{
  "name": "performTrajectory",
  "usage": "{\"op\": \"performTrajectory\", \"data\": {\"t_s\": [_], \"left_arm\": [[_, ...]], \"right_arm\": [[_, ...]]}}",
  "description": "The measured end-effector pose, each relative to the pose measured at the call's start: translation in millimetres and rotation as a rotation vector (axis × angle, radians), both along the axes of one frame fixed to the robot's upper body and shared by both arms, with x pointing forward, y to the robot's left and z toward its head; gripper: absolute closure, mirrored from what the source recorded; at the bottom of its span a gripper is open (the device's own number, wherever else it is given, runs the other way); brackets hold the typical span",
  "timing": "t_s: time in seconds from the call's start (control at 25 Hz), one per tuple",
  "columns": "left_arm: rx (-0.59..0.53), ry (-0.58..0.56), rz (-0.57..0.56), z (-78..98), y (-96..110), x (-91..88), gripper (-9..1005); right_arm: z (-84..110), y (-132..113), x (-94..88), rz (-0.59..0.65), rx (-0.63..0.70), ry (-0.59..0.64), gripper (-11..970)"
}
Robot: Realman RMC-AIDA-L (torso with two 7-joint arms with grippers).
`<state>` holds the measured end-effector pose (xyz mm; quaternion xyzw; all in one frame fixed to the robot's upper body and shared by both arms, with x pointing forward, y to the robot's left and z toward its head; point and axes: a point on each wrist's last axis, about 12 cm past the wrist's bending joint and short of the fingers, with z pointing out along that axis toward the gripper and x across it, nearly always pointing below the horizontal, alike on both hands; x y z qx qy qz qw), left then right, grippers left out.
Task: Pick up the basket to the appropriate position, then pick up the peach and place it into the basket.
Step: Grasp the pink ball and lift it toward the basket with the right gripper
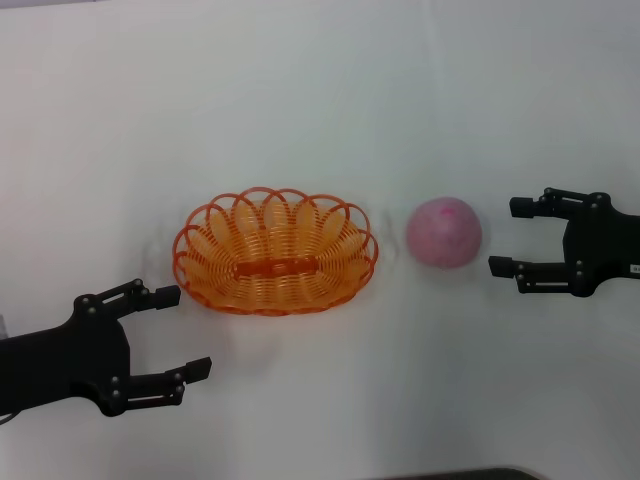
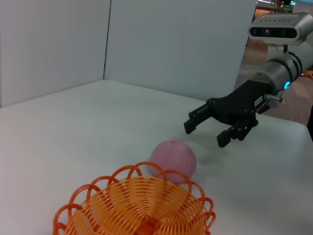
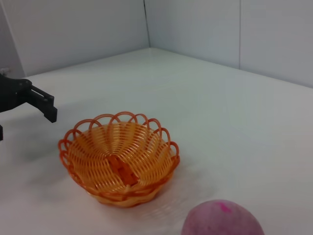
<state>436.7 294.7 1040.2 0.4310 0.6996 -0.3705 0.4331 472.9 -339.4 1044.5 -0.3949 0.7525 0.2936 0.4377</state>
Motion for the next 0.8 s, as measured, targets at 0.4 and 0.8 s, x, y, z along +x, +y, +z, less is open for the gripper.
{"op": "performTrajectory", "data": {"t_s": [0.4, 0.8], "left_arm": [[-0.010, 0.005, 0.007, -0.3, 1.2, -2.3, 109], [-0.010, -0.013, 0.012, 0.0, 2.7, -2.9, 108]], "right_arm": [[23.0, -7.1, 4.3, -0.028, 0.111, 0.179, 89], [65.8, -14.9, 26.8, -0.128, 0.123, 0.418, 89]]}}
